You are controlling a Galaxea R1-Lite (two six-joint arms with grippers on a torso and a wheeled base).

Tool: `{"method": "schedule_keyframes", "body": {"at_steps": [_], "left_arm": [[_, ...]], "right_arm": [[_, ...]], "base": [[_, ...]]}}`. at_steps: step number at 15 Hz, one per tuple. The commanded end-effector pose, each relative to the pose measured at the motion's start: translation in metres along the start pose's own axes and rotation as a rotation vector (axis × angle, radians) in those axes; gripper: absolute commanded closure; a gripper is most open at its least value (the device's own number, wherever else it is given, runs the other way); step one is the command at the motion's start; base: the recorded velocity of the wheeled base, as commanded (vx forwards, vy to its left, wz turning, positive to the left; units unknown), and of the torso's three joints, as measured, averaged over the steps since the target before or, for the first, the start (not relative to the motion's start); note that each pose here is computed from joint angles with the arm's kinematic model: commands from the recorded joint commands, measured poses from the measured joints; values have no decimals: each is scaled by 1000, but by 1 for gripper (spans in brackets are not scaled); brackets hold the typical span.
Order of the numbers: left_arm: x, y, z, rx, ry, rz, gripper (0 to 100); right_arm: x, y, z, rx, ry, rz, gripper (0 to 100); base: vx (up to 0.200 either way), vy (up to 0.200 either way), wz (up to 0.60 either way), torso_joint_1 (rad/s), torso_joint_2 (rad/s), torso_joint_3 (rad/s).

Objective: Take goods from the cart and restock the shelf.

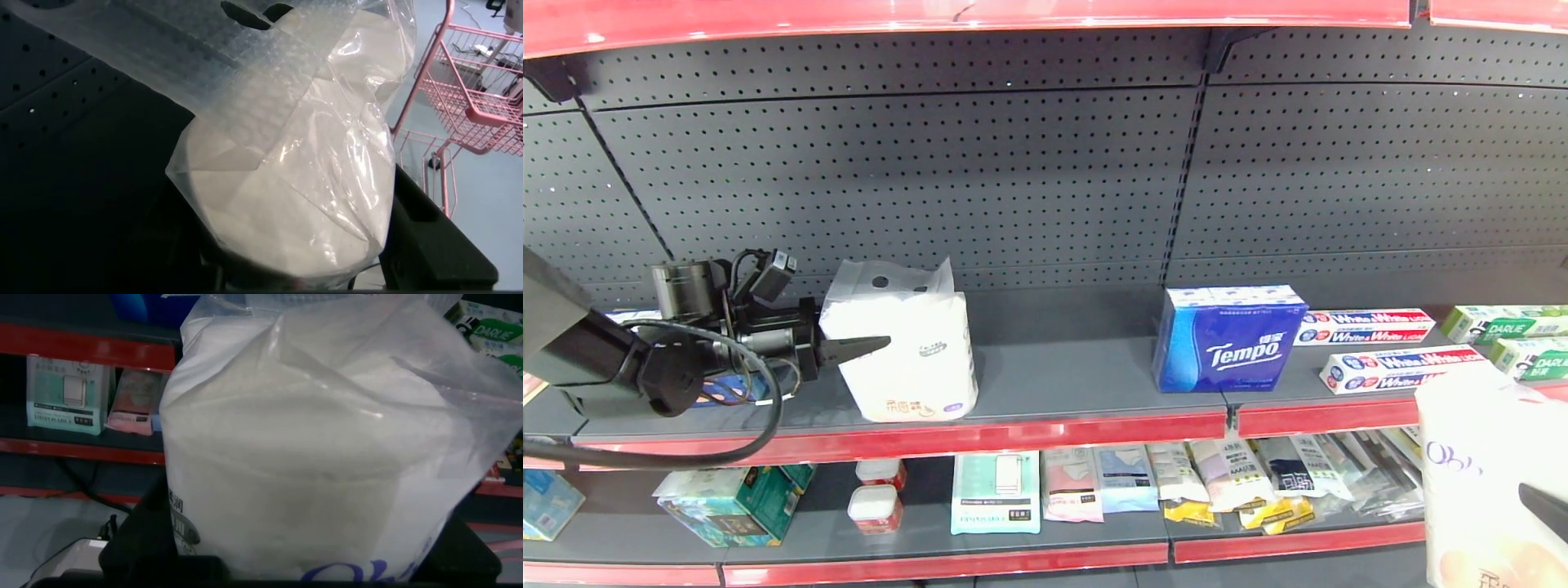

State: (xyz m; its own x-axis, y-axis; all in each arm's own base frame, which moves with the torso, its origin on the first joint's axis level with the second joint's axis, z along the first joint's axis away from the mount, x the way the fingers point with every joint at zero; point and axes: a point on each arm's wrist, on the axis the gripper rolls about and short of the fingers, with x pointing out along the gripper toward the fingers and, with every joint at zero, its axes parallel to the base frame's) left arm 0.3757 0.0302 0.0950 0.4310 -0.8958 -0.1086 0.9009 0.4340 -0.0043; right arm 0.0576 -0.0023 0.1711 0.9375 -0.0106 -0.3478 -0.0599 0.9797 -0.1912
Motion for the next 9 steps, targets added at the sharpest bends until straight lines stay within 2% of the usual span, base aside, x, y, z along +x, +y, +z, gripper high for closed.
{"method": "schedule_keyframes", "body": {"at_steps": [1, 4, 6, 9], "left_arm": [[0, 1, -2, -4, 1, 1, 100], [1, 1, -4, -9, 1, -8, 100], [2, 3, -7, 3, -5, -10, 100], [3, 1, -9, -7, -2, -12, 100]], "right_arm": [[0, 0, 0, 0, 0, 0, 100], [0, 0, 0, -2, 0, 0, 100], [0, 0, 0, -2, 0, 2, 100], [0, 0, 0, 0, 0, 0, 100]], "base": [[0, 0, 0, 0, 0, 0], [0, 0, 0, 0, 0, 0], [0, 0, 0, 0, 0, 0], [0, 0, 0, 0, 0, 0]]}}
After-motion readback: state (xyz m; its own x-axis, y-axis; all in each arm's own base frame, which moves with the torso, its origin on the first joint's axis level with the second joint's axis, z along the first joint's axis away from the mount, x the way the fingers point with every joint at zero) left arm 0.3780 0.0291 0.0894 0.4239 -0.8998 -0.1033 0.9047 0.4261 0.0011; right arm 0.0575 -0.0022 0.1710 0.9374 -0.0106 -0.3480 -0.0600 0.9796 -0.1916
